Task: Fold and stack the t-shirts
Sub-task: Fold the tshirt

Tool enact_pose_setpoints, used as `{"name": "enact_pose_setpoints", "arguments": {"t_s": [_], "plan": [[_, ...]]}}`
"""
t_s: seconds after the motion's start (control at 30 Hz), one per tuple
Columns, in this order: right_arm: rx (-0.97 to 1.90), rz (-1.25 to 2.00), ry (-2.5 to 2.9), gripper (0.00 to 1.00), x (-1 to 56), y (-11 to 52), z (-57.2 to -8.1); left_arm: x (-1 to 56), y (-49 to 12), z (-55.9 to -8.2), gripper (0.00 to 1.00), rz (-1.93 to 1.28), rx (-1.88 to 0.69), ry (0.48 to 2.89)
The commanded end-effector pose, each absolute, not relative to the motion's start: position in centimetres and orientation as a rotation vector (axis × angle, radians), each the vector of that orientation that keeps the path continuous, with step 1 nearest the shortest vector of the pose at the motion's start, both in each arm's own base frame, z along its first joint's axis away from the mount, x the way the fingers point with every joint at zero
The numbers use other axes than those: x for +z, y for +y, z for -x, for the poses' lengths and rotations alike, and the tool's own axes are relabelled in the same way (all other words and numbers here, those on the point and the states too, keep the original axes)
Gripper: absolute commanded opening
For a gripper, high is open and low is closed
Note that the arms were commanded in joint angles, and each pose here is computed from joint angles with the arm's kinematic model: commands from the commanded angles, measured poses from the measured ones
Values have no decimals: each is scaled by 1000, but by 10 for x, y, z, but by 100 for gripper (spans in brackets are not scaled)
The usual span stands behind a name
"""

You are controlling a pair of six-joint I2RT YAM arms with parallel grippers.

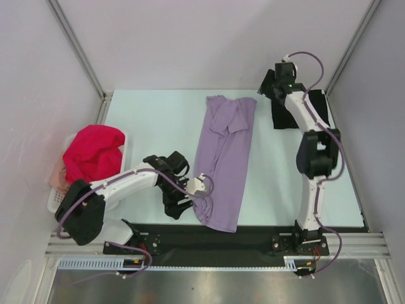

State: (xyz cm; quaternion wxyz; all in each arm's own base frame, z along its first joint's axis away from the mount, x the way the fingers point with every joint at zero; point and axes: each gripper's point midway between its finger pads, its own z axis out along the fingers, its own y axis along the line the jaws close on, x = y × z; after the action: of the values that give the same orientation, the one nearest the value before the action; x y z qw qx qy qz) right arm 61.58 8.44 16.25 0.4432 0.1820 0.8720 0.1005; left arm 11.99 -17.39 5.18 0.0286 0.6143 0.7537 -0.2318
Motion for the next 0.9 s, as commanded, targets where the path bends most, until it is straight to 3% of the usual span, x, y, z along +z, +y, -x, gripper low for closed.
{"name": "enact_pose_setpoints", "arguments": {"t_s": [0.0, 0.07, 0.1, 0.13, 0.2, 0.23, 0.5, 0.67, 0.87], "plan": [[234, -427, 2222, 67, 196, 91, -534, 50, -154, -138, 75, -1814, -514, 2330], [259, -407, 2306, 67, 177, 108, -492, 55, -154, -154, 75, -1718, -449, 2324], [299, -401, 2287, 67, 195, 113, -469, 59, -156, -160, 75, -1686, -434, 2314], [283, -398, 2401, 67, 154, 120, -433, 62, -159, -166, 75, -1641, -424, 2309], [346, -410, 2417, 66, 158, 133, -393, 68, -160, -174, 75, -1598, -399, 2282], [327, -406, 2493, 66, 131, 134, -362, 71, -163, -179, 76, -1572, -392, 2261], [483, -373, 2715, 60, 89, 192, -194, 67, -163, -183, 76, -1492, -374, 2234], [690, -367, 2783, 56, 72, 231, -130, 74, -165, -185, 76, -1468, -377, 2198], [603, -251, 2917, 54, 38, 240, -102, 73, -164, -187, 76, -1455, -358, 2199]]}}
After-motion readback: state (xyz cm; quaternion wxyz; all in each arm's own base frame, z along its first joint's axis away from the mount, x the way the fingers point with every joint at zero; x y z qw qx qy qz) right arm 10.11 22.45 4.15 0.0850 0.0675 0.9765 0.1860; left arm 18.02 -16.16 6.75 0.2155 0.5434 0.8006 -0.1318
